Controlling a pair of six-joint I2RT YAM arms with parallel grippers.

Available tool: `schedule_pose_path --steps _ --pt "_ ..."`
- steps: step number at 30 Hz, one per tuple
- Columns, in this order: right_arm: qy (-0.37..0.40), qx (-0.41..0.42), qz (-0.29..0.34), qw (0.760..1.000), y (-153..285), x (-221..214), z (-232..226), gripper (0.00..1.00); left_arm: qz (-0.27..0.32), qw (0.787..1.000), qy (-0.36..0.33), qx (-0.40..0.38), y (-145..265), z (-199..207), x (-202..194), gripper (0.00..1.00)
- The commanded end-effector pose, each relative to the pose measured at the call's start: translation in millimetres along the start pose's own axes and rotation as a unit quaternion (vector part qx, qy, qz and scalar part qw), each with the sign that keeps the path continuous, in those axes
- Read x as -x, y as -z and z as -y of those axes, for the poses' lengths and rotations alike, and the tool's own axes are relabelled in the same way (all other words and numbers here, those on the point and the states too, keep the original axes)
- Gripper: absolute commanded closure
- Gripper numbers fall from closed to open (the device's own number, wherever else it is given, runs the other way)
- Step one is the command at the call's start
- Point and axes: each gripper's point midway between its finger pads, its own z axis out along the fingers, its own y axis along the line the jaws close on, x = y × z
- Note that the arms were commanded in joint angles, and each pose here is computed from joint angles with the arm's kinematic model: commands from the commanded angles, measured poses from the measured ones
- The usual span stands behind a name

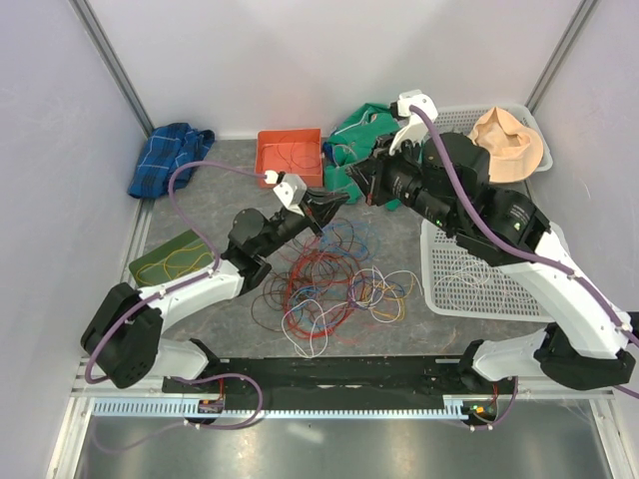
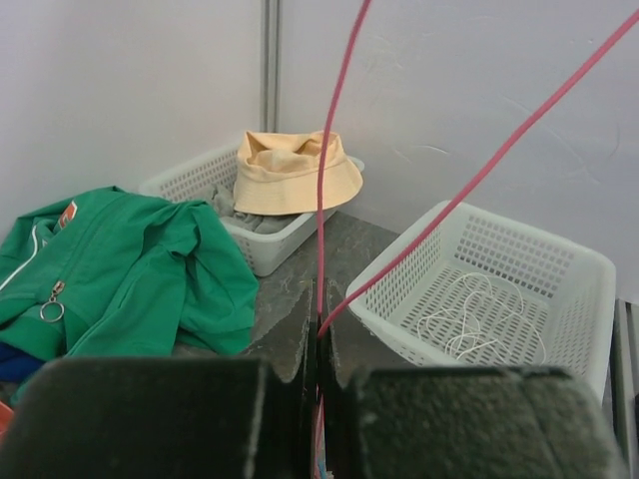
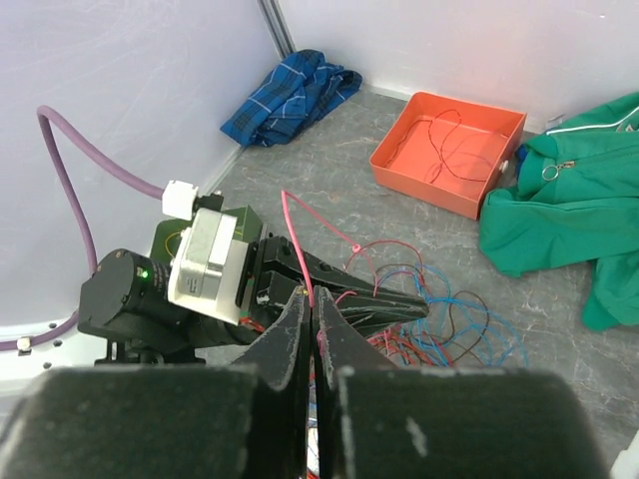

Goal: Untangle the cables

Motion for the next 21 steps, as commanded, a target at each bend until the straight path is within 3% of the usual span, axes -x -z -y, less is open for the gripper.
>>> schedule_pose_path --steps 1,2,5,6,8,10,11,13,14,19,21 --pt "-0.006 0.004 0.023 1.0 17 10 3 0.81 0.011 1.0 -0.004 0.019 -7 -3 36 0.98" --pt "-0.005 0.001 0.026 1.0 18 9 5 0.49 -0.011 0.999 0.005 0.034 -9 -7 40 0.98" --pt "-0.007 -0.016 0.04 0.999 25 9 15 0.1 -0.047 0.993 0.026 0.102 -13 -26 63 0.98" --pt "-0.009 -0.022 0.043 0.999 28 7 18 0.02 -0.055 0.991 0.033 0.114 -15 -30 68 0.98" --pt "-0.01 -0.032 0.048 0.998 30 6 24 0.02 -0.042 0.989 0.047 0.132 -26 -35 107 0.98" --pt "-0.01 -0.038 0.046 0.998 33 0 29 0.02 -0.074 0.983 0.058 0.158 -29 -47 108 0.98" --pt "-0.01 -0.045 0.049 0.998 34 -1 32 0.02 -0.048 0.984 0.058 0.164 -36 -48 140 0.98" --pt "-0.009 -0.054 0.046 0.997 37 -9 38 0.02 -0.06 0.98 0.06 0.18 -43 -58 144 0.98" --pt "-0.009 -0.063 0.048 0.997 39 -10 43 0.02 -0.032 0.979 0.054 0.191 -47 -62 173 0.98" --pt "-0.017 -0.08 0.055 0.995 47 -33 60 0.02 -0.008 0.968 0.061 0.244 -63 -107 209 0.98" --pt "-0.024 -0.077 0.061 0.995 48 -50 65 0.02 -0.017 0.963 0.071 0.258 -74 -132 193 0.98"
